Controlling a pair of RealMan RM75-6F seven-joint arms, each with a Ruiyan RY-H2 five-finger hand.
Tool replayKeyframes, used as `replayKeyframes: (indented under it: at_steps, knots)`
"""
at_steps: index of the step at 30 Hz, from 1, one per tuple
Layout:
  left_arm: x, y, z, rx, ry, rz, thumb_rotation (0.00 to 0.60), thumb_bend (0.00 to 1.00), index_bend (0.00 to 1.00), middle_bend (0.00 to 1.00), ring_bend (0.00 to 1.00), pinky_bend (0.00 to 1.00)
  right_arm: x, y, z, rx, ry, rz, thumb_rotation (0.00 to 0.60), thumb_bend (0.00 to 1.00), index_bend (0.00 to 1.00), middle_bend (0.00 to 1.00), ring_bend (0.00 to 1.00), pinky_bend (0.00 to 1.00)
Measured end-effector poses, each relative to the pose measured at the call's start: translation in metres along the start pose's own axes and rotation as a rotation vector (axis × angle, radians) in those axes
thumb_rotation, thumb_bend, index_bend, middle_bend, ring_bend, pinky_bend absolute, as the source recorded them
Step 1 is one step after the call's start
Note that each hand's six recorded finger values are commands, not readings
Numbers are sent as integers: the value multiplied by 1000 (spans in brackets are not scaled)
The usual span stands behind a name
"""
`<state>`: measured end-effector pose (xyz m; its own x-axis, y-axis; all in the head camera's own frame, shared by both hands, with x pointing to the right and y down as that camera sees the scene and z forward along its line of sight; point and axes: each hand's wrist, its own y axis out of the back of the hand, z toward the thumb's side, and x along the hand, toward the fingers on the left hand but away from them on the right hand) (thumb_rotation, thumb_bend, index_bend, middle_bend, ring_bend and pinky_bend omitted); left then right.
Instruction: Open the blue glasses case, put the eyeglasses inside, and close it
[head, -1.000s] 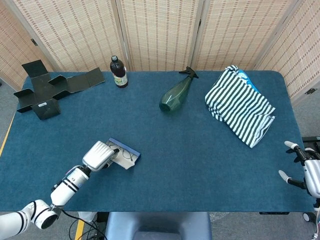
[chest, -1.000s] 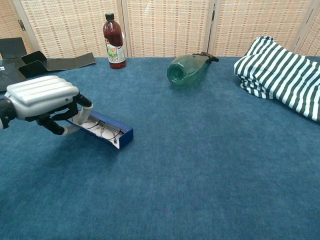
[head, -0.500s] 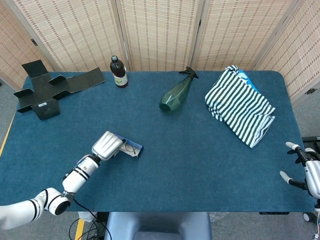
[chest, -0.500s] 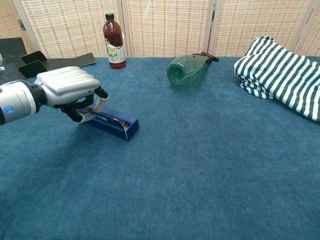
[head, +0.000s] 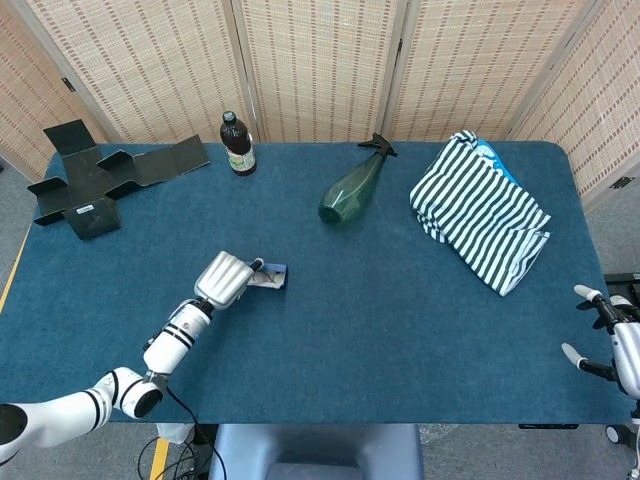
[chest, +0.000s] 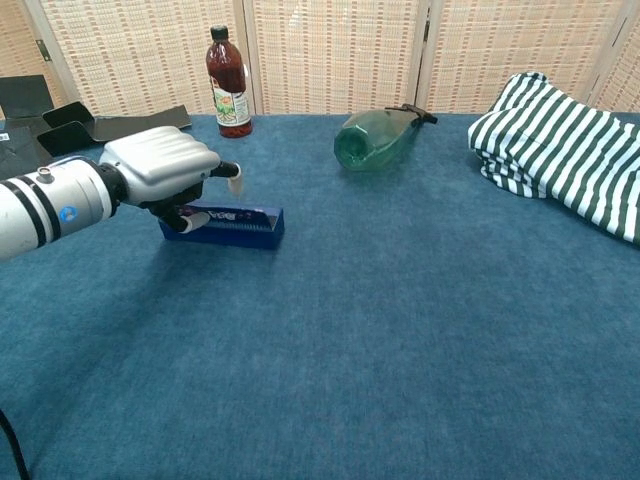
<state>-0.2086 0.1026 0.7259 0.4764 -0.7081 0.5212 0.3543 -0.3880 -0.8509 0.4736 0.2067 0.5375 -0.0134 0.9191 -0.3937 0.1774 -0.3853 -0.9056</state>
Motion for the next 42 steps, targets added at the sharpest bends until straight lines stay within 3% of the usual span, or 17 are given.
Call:
replayKeyframes:
  at_steps: [12,25,42]
  knots:
    - [16,-1,-14,17,103,-17,600,453,71,914,963,1000,0,1,-2,1,-5,0,600,186,176,355,512,275]
    - [27,7,-32,48,181,-24,600,416,35,910,960,1000,1,2,-4,4,-13,0,600,185,175,356,519,275]
    - [49,-19,-58,105,291,-117,600,346,28,909,957,1000,1,3,-5,10,-19,1,600,186,175,356,522,288]
